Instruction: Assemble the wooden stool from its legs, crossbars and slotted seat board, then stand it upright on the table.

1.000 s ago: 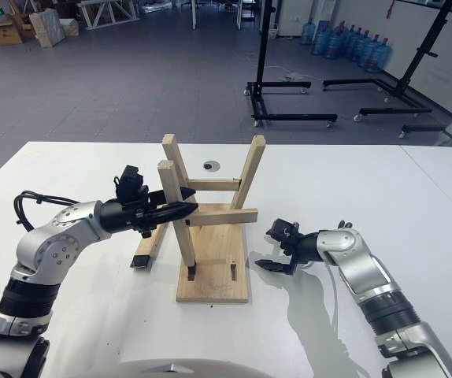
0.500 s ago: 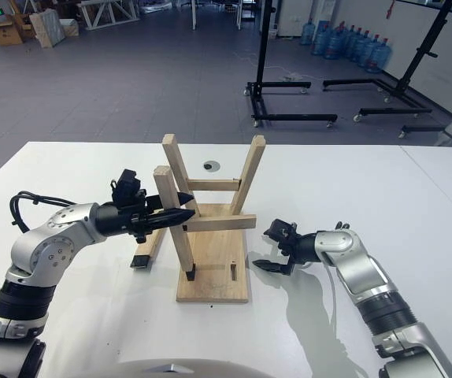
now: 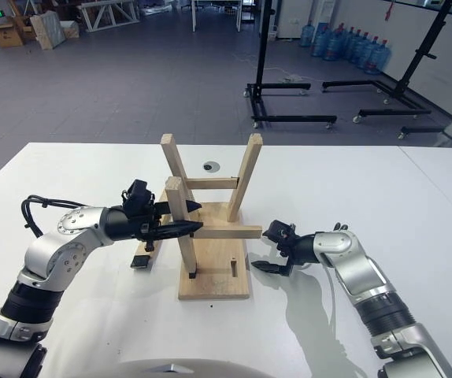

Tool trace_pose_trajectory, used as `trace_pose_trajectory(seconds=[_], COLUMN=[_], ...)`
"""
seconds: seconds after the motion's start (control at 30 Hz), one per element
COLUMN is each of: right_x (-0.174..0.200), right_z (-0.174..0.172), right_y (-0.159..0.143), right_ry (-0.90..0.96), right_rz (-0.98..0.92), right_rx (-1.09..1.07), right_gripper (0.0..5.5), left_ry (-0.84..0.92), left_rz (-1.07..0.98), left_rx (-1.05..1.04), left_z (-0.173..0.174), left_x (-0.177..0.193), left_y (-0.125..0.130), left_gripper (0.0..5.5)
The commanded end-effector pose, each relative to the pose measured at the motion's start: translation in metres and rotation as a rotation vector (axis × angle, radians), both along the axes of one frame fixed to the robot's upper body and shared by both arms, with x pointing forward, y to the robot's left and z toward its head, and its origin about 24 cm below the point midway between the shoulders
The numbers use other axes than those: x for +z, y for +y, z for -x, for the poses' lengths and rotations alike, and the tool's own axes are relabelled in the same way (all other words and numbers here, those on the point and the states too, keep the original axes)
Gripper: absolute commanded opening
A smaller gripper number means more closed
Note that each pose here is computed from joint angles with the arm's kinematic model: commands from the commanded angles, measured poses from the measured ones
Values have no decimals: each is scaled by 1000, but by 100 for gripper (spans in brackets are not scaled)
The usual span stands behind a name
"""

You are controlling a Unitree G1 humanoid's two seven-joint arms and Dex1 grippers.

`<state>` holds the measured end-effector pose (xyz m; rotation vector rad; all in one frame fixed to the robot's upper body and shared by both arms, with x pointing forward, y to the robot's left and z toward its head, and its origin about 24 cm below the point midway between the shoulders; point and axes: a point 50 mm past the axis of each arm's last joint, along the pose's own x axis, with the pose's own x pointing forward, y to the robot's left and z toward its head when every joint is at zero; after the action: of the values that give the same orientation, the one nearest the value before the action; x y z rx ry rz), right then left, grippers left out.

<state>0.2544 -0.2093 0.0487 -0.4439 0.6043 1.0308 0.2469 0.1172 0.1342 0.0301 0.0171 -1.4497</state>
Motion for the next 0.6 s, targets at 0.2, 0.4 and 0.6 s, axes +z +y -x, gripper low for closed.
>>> trace_pose_trajectory(seconds=[0.2,0.4,0.6], right_x=[-9,-15,-18], right_z=[10,15,16], right_y=[8,14,16], right_ry=[30,48,56], right_rz=[-11,-28,-36], right_rx=[7,12,10], right_gripper=[477,477,477], left_ry=[-60,71,146], left_rz=[-264,-327,-358], left_rx=[39,12,14], left_z=[17,34,42], left_x=[-39,-77,-102], left_y=[7,13,20], left_gripper=[210,210,210])
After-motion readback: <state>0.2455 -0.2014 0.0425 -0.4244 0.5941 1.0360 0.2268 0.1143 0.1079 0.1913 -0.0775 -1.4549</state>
